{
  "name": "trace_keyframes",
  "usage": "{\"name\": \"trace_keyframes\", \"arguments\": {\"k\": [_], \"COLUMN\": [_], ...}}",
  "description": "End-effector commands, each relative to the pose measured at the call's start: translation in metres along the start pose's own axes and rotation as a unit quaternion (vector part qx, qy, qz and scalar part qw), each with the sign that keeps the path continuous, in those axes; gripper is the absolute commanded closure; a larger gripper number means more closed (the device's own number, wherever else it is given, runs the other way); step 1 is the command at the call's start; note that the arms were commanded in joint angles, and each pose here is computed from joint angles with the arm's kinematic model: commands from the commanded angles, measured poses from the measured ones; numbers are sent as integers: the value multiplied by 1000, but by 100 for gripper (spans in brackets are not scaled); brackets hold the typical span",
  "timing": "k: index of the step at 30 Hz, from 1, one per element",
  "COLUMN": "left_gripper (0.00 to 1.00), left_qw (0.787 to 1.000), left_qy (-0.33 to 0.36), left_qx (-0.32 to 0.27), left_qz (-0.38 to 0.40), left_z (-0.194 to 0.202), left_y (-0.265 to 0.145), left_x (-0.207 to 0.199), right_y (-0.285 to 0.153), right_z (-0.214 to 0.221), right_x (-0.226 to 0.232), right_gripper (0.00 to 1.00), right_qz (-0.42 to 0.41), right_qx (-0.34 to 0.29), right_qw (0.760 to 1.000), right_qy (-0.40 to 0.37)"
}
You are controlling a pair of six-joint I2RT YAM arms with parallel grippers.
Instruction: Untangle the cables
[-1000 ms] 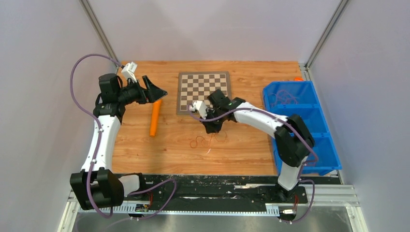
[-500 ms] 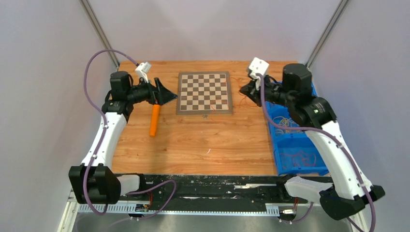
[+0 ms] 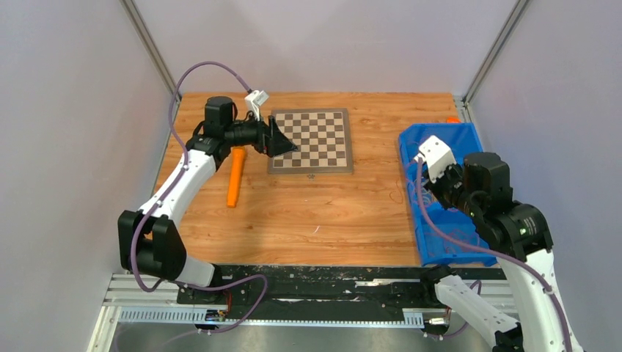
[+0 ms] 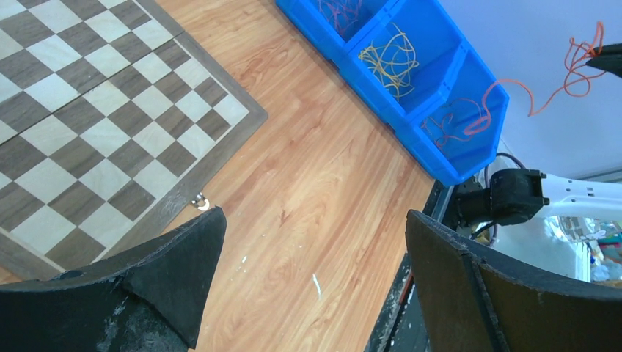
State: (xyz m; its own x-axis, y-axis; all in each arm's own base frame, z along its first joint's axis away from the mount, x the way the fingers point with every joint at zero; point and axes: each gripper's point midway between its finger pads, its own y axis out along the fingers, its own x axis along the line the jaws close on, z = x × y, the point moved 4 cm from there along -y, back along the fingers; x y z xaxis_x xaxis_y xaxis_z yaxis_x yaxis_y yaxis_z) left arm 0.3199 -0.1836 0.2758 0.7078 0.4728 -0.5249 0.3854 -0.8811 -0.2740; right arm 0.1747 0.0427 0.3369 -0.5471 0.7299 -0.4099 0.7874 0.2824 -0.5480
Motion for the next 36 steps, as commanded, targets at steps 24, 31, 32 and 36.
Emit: {"name": "trace_keyframes", "arguments": {"k": [24, 31, 32, 36], "left_gripper": [0, 0, 0, 0], "left_qw": [999, 999, 998, 999], "left_qy": [20, 27, 28, 33], "left_qx": [-19, -24, -24, -24], "left_qz": [39, 41, 41, 34], "left_z": [-26, -30, -31, -31], "left_y": [30, 30, 30, 28], "left_x": [11, 9, 9, 8], "right_y": [22, 42, 43, 40], "right_z": [154, 181, 182, 185], "right_x": [-16, 12, 14, 16], "right_gripper": [100, 100, 100, 100], "right_qz": [146, 44, 38, 19], "right_qx": [330, 340, 338, 339], "right_qw": [932, 936, 936, 934], "right_qy": [-33, -85, -91, -116]}}
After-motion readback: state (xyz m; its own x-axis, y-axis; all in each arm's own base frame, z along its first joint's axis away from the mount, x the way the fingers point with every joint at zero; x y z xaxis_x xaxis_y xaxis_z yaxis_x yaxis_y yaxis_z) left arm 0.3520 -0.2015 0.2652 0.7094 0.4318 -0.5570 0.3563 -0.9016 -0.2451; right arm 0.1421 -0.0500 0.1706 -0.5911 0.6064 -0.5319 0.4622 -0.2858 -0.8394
